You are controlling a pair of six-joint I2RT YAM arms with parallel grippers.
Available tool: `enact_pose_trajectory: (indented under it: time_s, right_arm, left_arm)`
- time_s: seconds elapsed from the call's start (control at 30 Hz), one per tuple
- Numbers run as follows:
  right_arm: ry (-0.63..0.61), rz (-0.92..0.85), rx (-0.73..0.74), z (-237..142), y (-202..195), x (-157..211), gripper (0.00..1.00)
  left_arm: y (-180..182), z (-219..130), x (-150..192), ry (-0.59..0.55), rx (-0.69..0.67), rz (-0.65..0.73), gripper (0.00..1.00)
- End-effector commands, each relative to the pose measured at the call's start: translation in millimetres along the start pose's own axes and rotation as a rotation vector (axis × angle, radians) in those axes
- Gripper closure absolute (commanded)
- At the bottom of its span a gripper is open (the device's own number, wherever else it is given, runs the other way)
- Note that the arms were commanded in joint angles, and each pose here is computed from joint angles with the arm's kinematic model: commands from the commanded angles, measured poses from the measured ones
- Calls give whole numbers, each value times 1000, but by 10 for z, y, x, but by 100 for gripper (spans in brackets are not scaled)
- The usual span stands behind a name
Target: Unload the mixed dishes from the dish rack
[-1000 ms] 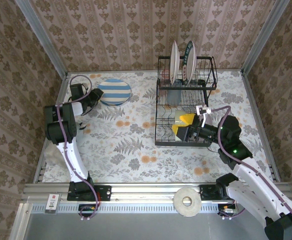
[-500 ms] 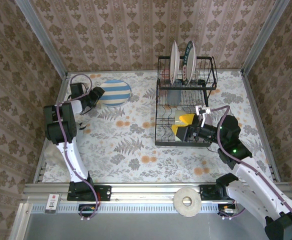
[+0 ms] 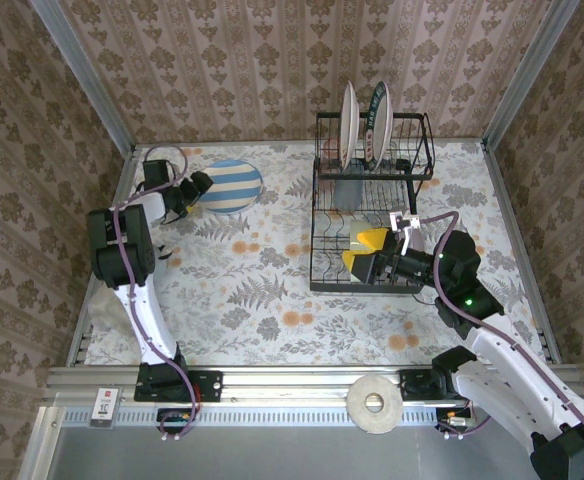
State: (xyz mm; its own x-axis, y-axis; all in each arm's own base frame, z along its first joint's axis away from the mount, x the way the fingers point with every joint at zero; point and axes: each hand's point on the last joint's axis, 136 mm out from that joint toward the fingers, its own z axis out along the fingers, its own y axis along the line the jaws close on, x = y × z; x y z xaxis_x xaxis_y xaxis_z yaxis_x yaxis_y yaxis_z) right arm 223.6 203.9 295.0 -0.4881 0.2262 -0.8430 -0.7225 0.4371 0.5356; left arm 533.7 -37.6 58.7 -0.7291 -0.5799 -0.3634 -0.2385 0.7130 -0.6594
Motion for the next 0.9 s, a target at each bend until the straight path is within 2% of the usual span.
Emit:
enact_pose_trajectory:
  time_s: [0.0,0.33,0.53,0.73,0.87]
  right_arm:
    - [-2,-24,3,13,17,-28,0]
    - [4,-29,5,25,18,-20,0]
    - [9,-27,11,33,1,-8,0]
    - [8,-32,17,27,-1,-9,0]
    - [5,-36,28,22,-16,-8,0]
  left_arm:
    - [-118,-38,-58,-7,-7,47,13]
    - [-246,38,-63,1,16,63,12]
    - [-157,-5,-52,-5,-30,44,12]
    - [-168,-354,-108,-71,-104,59,12]
    - [-452,-701,-89,-112,-64,75,10]
